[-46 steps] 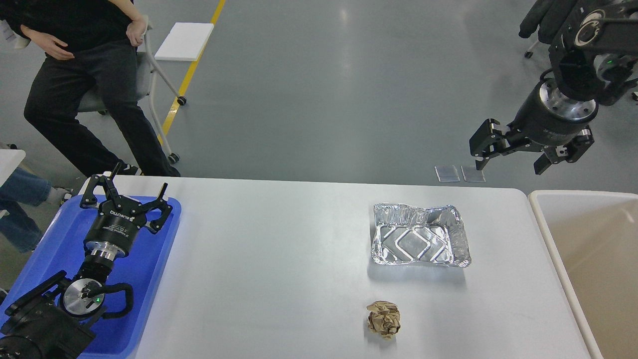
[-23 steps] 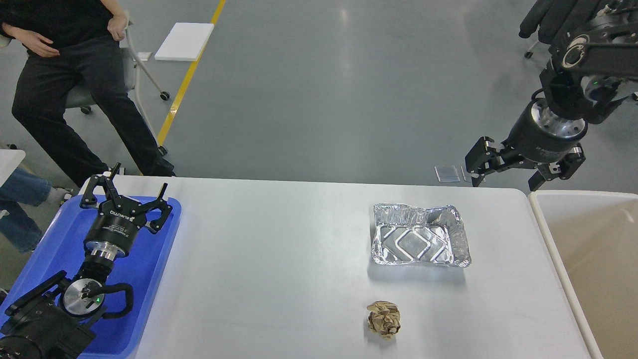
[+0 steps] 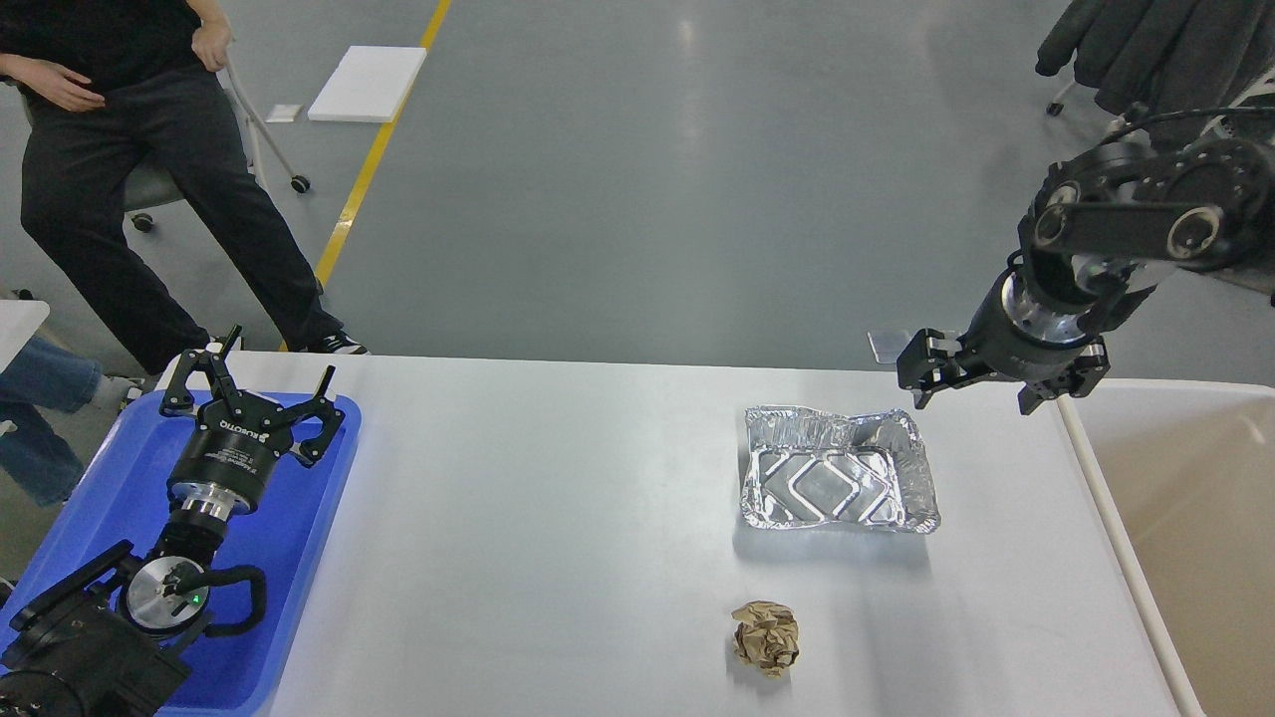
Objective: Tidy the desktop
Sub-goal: 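Lower the right gripper onto the foil tray's edge nearest it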
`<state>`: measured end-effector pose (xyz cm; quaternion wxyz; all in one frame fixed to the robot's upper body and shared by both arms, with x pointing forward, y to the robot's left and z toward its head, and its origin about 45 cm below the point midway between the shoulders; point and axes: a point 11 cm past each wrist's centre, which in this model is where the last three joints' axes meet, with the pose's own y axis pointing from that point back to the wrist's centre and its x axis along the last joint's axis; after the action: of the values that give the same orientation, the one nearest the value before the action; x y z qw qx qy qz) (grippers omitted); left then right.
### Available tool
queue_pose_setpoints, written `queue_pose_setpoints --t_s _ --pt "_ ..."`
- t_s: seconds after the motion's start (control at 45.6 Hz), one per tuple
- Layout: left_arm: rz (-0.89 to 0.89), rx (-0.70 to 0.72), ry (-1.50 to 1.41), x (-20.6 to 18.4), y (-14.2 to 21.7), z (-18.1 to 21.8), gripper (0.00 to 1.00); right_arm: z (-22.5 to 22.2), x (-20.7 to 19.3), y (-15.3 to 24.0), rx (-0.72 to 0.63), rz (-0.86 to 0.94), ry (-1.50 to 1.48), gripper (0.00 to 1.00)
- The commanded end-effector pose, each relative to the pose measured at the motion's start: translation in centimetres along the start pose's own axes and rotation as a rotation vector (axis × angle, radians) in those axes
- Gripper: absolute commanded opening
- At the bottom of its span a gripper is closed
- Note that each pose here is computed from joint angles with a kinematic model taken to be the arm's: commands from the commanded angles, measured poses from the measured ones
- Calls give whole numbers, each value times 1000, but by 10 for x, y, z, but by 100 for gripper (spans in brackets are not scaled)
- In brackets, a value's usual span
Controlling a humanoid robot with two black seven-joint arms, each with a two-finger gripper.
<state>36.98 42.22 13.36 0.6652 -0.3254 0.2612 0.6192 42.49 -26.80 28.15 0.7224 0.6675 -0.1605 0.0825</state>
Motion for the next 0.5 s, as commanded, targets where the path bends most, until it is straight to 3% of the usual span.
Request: queue_pose_setpoints --t_s 0.0,0.198,0.483 --pt "0 0 0 0 0 0 99 -11 -20 -43 -22 73 37 99" --pt "0 0 0 0 0 0 99 -2 -10 -60 -29 224 -51 100" --pt "0 0 0 0 0 0 99 11 -33 -103 -32 209 -131 97"
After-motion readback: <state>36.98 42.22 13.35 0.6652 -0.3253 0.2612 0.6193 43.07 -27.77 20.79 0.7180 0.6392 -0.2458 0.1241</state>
